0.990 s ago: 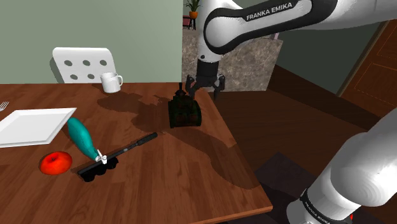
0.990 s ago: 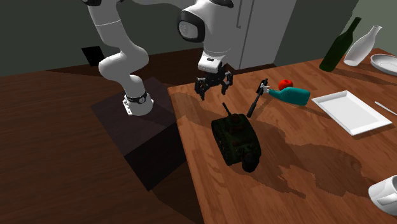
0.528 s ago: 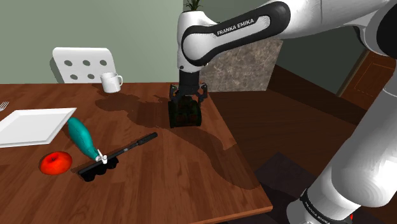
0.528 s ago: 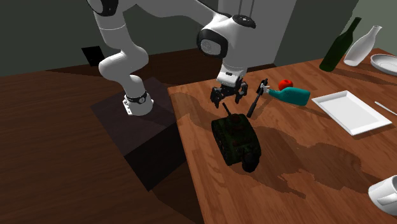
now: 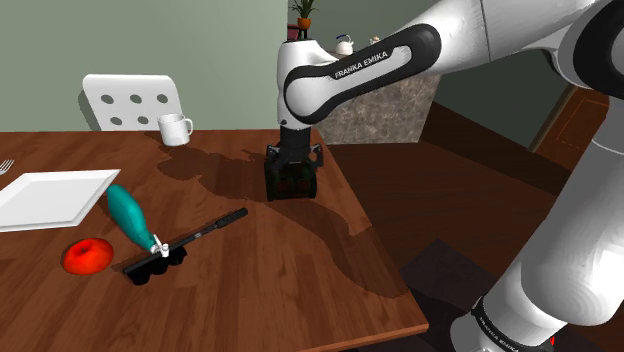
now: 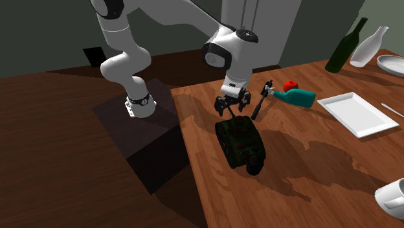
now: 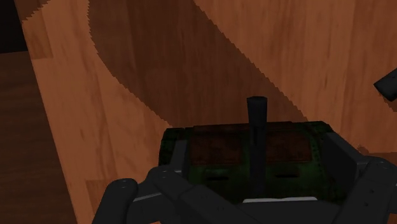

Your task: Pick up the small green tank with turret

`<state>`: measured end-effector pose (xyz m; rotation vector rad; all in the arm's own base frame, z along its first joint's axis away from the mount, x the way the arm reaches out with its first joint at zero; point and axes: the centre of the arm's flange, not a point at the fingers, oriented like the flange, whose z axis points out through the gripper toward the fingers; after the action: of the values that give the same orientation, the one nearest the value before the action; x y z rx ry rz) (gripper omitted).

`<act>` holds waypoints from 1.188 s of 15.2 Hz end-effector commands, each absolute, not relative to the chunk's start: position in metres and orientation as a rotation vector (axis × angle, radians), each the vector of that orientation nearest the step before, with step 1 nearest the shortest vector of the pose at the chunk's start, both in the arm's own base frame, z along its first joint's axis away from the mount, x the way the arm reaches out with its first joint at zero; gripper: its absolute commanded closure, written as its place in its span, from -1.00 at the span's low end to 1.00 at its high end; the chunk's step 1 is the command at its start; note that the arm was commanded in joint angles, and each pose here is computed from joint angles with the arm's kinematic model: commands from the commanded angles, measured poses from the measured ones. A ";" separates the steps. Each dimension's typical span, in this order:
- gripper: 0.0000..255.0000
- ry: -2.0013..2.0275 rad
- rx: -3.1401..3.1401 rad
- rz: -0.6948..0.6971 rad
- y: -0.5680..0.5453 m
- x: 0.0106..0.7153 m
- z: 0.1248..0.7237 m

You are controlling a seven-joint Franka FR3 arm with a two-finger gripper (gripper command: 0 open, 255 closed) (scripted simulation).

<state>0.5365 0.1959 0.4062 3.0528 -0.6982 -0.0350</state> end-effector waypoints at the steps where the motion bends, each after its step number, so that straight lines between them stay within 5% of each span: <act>1: 1.00 -0.698 3.053 -0.034 0.196 0.536 0.404; 18: 1.00 -0.698 3.053 -0.034 0.196 0.537 0.447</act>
<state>0.5357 0.1944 0.4399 3.0517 -0.6995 -0.0379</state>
